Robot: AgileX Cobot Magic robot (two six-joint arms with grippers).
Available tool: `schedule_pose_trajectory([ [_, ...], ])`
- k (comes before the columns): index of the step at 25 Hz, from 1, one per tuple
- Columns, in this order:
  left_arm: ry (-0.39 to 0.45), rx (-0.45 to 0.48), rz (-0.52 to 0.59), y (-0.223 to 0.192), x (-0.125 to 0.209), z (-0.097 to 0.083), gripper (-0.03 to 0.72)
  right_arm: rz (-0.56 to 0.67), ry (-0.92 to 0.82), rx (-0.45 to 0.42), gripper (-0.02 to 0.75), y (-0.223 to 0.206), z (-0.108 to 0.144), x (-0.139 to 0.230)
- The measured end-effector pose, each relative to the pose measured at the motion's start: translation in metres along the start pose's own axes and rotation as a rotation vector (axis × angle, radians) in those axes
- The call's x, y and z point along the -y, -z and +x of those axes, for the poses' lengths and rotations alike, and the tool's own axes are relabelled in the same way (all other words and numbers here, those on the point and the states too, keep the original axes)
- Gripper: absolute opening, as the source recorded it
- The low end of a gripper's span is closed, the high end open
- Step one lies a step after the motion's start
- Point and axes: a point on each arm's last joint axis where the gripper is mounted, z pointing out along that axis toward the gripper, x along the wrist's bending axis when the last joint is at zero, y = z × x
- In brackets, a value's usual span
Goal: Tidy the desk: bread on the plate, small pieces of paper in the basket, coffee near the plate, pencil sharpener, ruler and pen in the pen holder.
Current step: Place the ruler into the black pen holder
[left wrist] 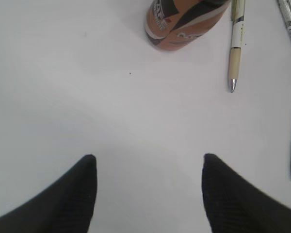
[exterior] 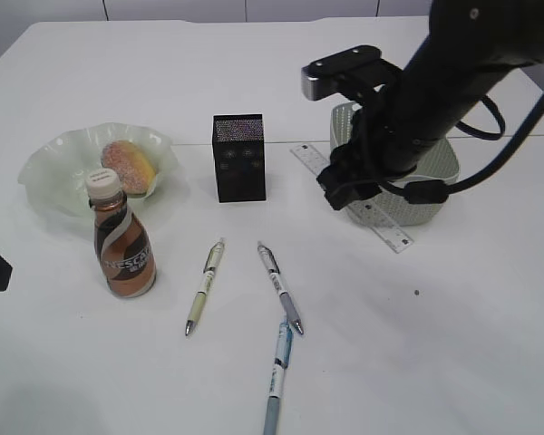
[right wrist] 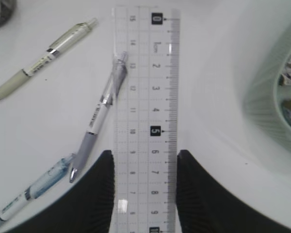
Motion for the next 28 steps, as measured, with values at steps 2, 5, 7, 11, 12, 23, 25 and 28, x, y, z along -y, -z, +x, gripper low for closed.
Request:
schedule_pose_trajectory([
  [2,0.0,0.0,0.005,0.0,0.0,0.0,0.496,-0.015,-0.046,0.017,0.281,0.0,-0.013,0.009],
  [5,0.001,0.002,0.022,0.0,0.002,0.0,0.496,-0.069,-0.097,0.021,0.281,0.0,-0.032,0.013],
  [7,0.001,0.002,0.036,0.0,0.003,0.0,0.496,-0.146,-0.106,0.019,0.281,0.003,-0.043,0.009],
  [11,0.001,0.003,0.066,0.0,0.006,0.0,0.496,-0.347,-0.074,0.019,0.281,0.009,-0.048,-0.007],
  [12,0.001,0.003,0.075,0.0,0.007,0.0,0.496,-0.395,-0.079,0.015,0.281,0.009,-0.048,-0.011],
  [23,0.013,0.017,0.106,0.001,0.01,-0.002,0.496,-0.686,-0.069,-0.066,0.281,-0.041,-0.057,-0.034],
  [25,0.014,0.019,0.11,0.001,0.01,-0.002,0.496,-0.712,-0.045,-0.093,0.281,-0.045,-0.057,-0.041],
  [28,0.017,0.022,0.11,0.001,0.01,-0.002,0.496,-0.767,-0.003,-0.14,0.281,-0.048,-0.059,-0.055],
])
